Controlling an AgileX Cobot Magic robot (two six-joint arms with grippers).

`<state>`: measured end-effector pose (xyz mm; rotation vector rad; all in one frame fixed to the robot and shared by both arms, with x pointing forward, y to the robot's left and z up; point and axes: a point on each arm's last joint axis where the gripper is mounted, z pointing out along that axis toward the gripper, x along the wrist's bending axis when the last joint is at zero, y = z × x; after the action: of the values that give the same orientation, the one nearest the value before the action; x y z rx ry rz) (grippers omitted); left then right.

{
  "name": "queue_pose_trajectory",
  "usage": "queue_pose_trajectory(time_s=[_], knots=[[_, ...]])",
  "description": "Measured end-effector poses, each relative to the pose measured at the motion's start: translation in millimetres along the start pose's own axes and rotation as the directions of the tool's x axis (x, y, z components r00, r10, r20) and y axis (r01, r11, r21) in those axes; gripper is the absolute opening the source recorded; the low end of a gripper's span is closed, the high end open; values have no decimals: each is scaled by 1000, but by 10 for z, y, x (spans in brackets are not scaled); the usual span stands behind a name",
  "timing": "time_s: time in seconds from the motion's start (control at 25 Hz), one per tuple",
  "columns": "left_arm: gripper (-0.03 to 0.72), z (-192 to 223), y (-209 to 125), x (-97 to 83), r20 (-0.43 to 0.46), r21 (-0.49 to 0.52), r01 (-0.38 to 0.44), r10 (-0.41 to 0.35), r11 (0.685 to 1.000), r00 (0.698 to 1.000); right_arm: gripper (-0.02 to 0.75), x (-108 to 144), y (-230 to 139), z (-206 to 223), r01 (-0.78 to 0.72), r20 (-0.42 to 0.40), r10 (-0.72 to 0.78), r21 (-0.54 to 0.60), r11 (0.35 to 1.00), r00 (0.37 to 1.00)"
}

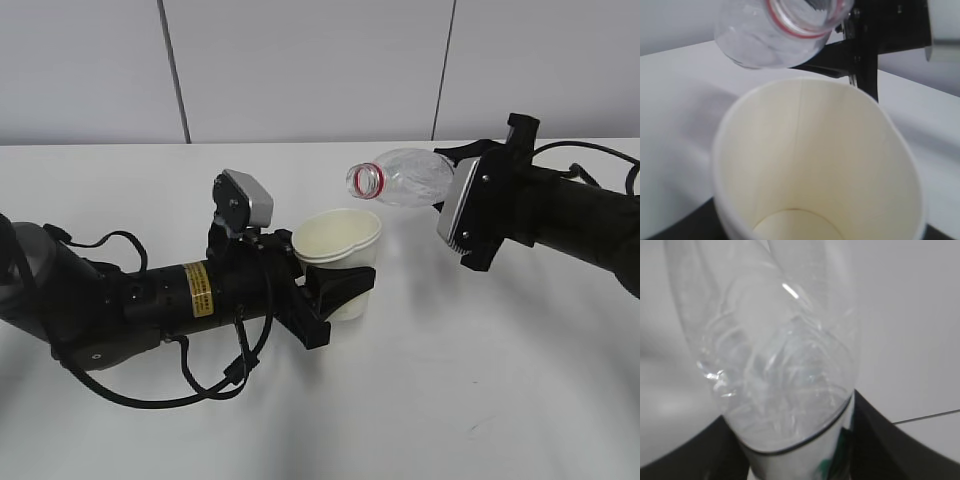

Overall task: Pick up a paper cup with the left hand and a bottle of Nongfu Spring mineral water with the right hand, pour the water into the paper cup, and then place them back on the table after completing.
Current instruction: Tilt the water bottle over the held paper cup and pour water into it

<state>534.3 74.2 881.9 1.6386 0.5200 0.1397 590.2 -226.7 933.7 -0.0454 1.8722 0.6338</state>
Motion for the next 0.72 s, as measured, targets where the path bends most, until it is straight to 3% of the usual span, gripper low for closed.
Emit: queue_pose_trajectory(time_s=[0.72], knots=[[354,0,-6,-11,12,6,-6,6,1000,1000,375,-31,-12,0,122,32,-123,17,992,992]])
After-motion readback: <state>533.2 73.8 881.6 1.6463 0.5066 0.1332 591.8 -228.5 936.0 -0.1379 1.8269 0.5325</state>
